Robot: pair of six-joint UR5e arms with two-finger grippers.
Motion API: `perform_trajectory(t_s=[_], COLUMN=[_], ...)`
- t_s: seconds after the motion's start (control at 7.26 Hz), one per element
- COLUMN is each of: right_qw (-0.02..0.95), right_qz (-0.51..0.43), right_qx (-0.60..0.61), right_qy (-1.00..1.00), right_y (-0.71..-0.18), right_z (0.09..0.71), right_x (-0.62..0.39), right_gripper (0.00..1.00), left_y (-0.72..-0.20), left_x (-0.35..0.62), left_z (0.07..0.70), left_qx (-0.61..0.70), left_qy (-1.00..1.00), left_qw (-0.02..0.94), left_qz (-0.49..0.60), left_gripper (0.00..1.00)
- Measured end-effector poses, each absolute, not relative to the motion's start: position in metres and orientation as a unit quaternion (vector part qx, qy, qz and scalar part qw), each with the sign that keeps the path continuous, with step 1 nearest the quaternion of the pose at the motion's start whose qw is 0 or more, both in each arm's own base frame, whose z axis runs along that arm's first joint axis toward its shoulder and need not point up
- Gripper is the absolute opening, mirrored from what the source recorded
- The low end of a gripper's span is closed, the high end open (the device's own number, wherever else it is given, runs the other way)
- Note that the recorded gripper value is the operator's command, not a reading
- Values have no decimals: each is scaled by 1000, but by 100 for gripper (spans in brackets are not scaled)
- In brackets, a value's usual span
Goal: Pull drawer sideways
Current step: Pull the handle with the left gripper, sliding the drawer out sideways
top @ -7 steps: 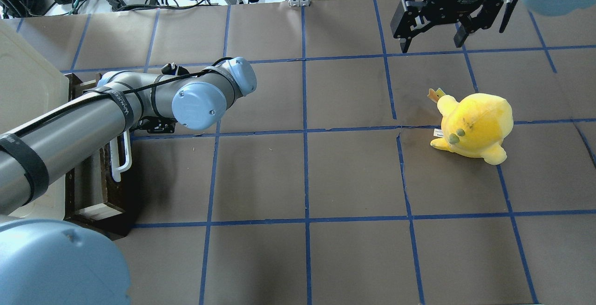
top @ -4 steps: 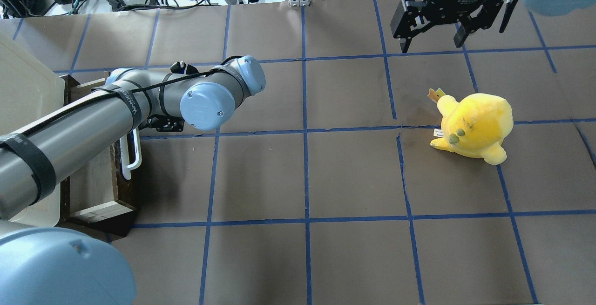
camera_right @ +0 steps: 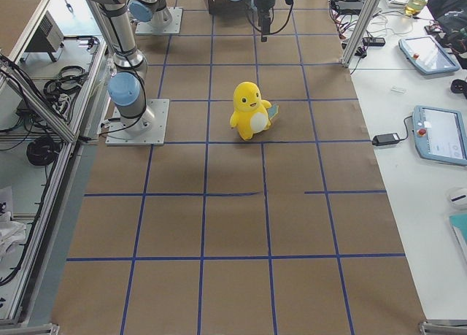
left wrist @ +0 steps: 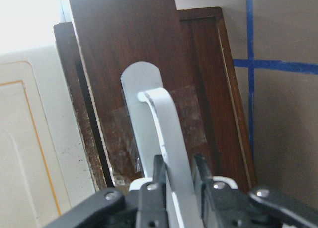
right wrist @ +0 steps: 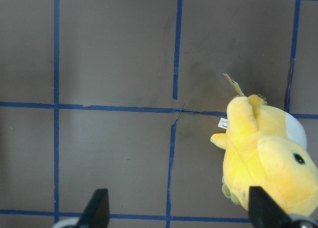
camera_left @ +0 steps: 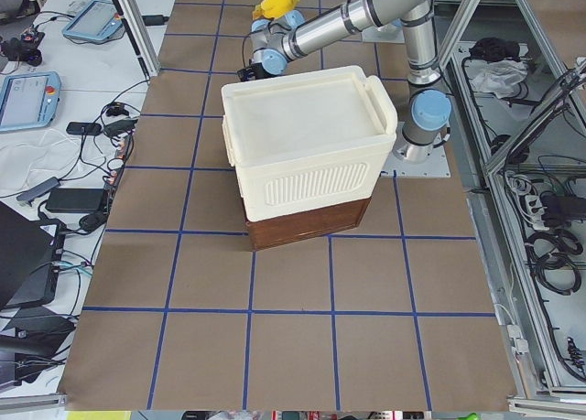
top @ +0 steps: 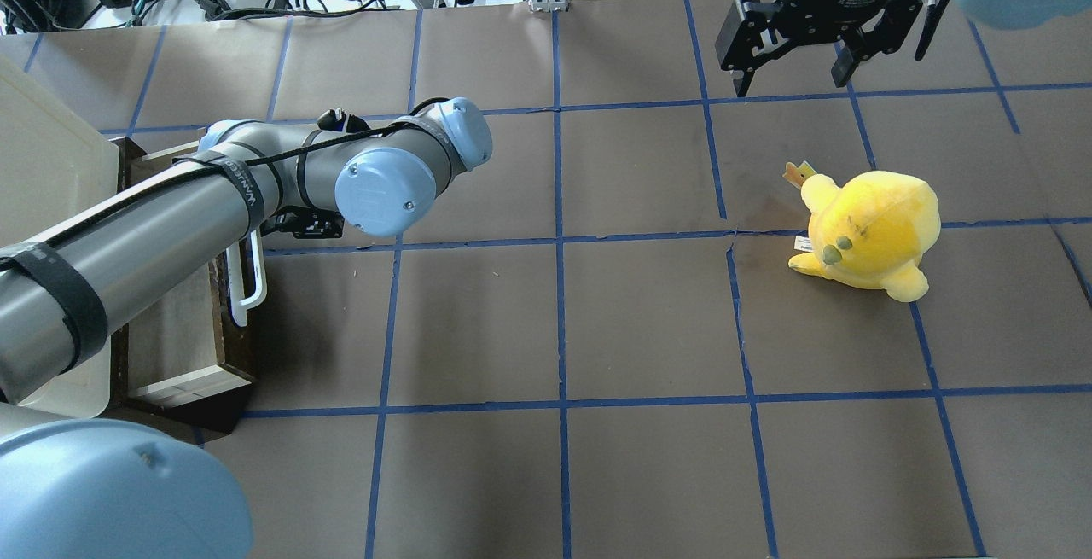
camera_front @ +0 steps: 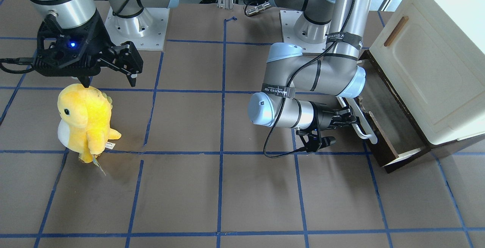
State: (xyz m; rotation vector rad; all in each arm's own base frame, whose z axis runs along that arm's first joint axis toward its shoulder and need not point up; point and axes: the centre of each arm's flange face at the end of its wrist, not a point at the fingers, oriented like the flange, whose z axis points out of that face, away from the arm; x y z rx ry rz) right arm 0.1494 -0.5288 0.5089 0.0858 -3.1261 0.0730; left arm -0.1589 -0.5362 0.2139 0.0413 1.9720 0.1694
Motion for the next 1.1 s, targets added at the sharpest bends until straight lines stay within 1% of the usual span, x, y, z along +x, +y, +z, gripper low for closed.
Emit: perform_trajectory(t_s=[0.69, 0.83, 0.96, 1.1], right_qw=[7, 7, 7, 7], right_qz=[23, 23, 23, 23], right_qx=[27, 27, 27, 27], right_qy=[-999, -999, -999, -999], right_y=[-529, -529, -529, -529], right_z=[509, 509, 509, 509], right_x=[149, 149, 149, 149], right_gripper=[100, 100, 100, 100], left_y=[-537, -536, -536, -536], left_x=[-162, -162, -163, -163], left_z=[214, 214, 214, 214], left_qx=[14, 14, 14, 15], left_qy=[837, 837, 838, 837], left_qw=[542, 542, 541, 541], left_qz=[72, 72, 72, 72], left_gripper=[25, 27, 71, 97])
